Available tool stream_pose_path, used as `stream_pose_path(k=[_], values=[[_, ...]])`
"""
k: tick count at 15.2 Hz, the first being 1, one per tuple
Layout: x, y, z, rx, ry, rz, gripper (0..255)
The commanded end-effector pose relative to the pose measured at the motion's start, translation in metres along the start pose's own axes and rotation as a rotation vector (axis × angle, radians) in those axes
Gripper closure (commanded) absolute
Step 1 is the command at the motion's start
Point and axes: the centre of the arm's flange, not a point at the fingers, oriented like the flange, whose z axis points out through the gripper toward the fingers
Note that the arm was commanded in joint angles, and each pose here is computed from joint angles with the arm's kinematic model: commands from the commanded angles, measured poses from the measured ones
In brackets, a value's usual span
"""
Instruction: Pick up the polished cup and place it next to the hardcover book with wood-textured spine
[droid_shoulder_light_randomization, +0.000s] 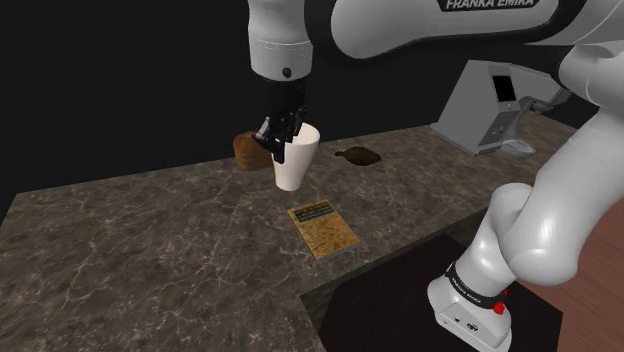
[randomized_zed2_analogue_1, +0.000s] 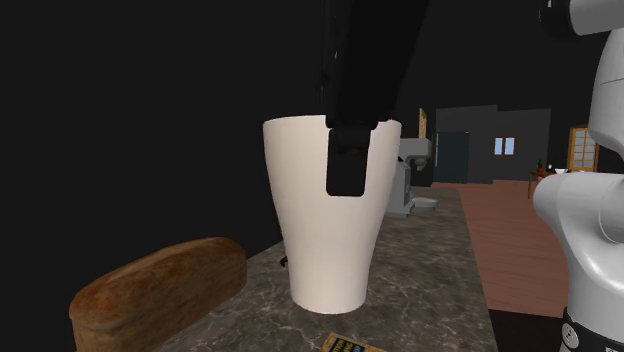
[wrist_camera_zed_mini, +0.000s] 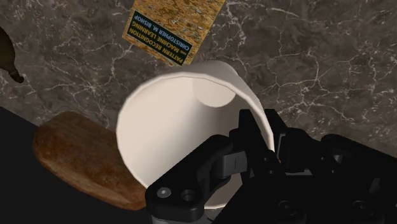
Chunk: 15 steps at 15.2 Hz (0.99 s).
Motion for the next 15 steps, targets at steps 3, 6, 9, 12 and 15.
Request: stream_pose_path(k=[3,6,9,12,15], values=[[-0.003,-0.009,0.015,0.000,0.001,0.002,255],[-0.004,-0.012,0.030,0.000,0.001,0.002,255],[-0.005,-0.014,0.046,0.000,0.001,0.002,255],[-0.005,-0.016,0.062,0.000,0.001,0.002,255],[-0.006,-0.018,0.077,0.000,0.001,0.002,255]])
